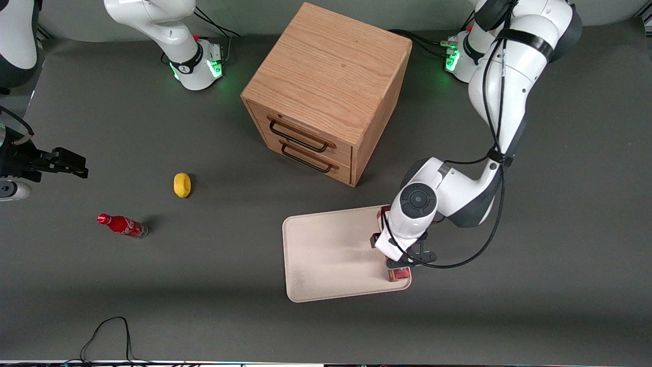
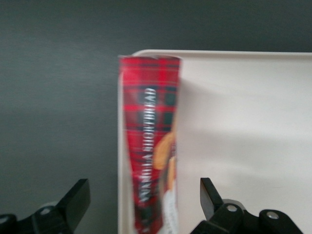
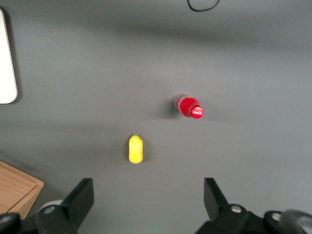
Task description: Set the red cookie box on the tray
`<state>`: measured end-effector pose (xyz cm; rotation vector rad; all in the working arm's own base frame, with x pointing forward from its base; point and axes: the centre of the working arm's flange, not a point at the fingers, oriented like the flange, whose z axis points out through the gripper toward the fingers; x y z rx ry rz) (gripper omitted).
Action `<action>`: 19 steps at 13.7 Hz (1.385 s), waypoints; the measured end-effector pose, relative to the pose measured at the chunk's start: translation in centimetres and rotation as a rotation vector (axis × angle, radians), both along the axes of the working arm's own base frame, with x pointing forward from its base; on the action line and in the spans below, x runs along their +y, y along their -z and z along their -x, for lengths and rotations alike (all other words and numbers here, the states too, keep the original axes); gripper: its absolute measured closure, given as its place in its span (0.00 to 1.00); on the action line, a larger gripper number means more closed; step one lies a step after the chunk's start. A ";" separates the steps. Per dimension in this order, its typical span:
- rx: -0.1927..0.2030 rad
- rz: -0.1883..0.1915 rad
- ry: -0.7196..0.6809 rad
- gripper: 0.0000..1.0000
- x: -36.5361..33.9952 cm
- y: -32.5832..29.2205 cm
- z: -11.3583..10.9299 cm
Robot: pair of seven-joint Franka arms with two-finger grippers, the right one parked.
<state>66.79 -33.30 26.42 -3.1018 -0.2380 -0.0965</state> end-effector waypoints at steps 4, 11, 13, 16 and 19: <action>0.108 -0.018 0.071 0.00 5.4 -9.7 -0.1; 0.261 -0.075 0.108 0.00 18.6 -24.4 3.4; 0.272 -0.077 0.092 0.00 22.4 -26.6 3.9; 0.270 -0.019 0.097 0.00 26.8 -28.7 4.4; 0.270 -0.021 0.104 0.00 29.7 -29.7 4.7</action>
